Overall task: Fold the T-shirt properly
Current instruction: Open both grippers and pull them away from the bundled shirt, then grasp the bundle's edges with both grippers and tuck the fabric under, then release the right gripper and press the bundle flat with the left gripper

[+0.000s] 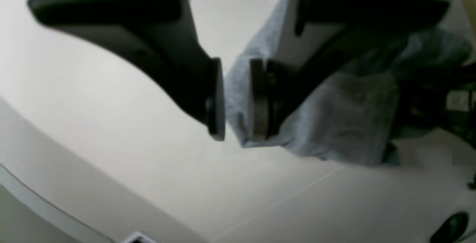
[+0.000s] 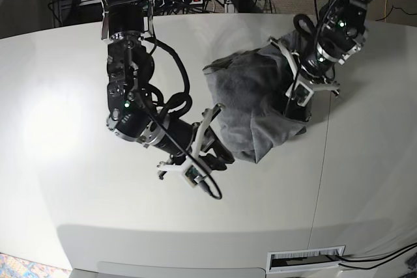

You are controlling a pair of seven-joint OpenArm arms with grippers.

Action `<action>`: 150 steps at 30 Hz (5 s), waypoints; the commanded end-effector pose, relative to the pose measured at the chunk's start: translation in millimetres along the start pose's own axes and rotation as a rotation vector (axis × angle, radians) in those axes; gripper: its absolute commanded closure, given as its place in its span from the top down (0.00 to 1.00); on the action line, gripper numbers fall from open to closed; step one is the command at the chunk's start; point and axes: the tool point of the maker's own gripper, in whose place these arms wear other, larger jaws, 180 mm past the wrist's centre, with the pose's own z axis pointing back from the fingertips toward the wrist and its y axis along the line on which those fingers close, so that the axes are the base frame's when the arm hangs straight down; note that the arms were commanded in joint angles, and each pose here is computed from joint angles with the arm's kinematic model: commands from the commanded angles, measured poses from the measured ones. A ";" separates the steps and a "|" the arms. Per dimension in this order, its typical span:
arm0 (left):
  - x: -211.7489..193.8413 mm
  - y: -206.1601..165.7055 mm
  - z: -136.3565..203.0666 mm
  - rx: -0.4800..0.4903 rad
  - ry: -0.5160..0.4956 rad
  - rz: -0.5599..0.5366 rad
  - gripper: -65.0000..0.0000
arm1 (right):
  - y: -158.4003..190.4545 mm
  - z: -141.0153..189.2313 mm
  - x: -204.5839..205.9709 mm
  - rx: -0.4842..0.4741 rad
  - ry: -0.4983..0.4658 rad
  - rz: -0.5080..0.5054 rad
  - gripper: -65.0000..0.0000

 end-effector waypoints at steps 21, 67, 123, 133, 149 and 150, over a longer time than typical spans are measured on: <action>41.9 167.0 -53.8 0.315 0.012 -0.242 0.00 | -2.7 4.1 12.0 0.001 -0.037 -0.004 0.19; 11.2 77.1 27.6 0.144 0.198 -0.176 0.00 | -34.5 -77.6 29.9 0.002 -0.132 -0.098 0.05; -22.6 196.5 -11.6 0.270 0.120 -0.261 0.00 | 71.0 -68.7 -68.6 0.492 0.498 -0.167 0.00; -23.4 218.3 -2.5 0.308 0.217 -0.236 0.00 | 66.5 -76.3 -50.0 0.478 0.392 -0.192 0.00; 37.0 64.7 -3.6 -0.041 0.029 -0.059 0.00 | -76.6 -53.8 -19.6 0.059 0.141 -0.225 0.00; 34.3 57.0 -5.8 -0.055 0.025 -0.038 0.00 | -84.6 -49.6 -18.4 0.040 0.123 -0.247 0.00</action>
